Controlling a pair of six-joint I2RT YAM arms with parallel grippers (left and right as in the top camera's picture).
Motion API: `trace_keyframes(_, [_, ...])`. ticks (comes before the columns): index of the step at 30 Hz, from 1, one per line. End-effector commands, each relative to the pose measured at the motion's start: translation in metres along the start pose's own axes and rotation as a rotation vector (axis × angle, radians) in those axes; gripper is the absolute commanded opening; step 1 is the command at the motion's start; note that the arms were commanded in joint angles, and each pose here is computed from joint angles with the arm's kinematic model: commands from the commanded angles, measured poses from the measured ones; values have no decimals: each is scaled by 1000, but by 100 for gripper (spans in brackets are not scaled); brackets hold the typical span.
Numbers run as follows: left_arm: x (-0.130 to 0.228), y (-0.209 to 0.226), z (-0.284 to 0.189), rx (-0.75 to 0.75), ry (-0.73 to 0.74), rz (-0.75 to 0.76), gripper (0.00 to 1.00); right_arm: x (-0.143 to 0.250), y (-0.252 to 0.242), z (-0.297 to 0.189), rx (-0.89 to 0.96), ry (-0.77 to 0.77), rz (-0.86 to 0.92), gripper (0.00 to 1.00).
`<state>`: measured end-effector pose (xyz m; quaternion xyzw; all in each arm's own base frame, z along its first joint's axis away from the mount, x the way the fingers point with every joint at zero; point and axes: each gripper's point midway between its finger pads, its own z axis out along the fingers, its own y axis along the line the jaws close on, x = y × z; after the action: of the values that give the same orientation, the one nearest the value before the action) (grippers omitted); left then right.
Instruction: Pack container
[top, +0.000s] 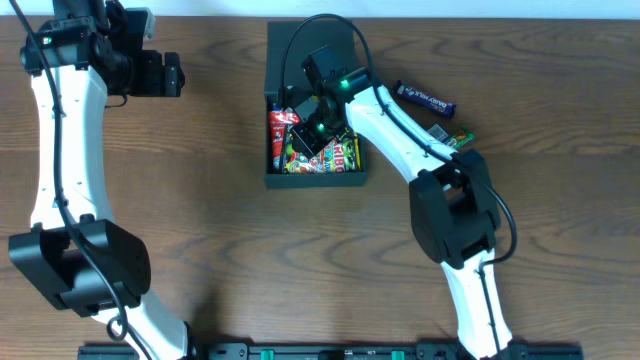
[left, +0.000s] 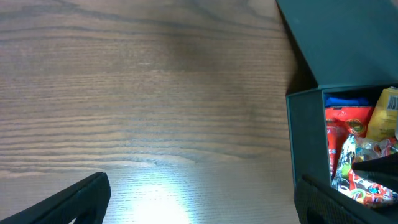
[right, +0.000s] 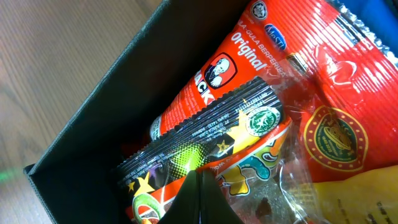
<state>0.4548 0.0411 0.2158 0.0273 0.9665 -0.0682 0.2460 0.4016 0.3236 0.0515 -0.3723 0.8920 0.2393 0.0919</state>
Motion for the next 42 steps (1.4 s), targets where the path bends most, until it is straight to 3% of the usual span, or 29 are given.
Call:
trace_keyframes(1, [2, 1, 3, 0, 10, 11, 95, 14, -2, 24, -15, 58, 16, 1])
trace_keyframes(9, [2, 1, 3, 1, 10, 11, 95, -4, 3, -15, 30, 11, 0, 1])
trace_keyframes(13, [2, 1, 3, 1, 10, 11, 95, -13, -33, -66, 292, -46, 84, 1])
trace_keyframes(17, [2, 1, 3, 1, 10, 11, 95, 6, -62, -82, 406, -7, 196, 1])
trace_keyframes(23, [2, 1, 3, 1, 9, 12, 95, 22, -85, -86, 426, 7, 293, 1])
trace_keyframes(37, [2, 1, 3, 1, 10, 11, 95, 54, -92, -46, 393, 60, 320, 1])
trace_keyframes(42, [2, 1, 3, 0, 10, 11, 95, 44, -91, -57, 397, 32, 315, 1])
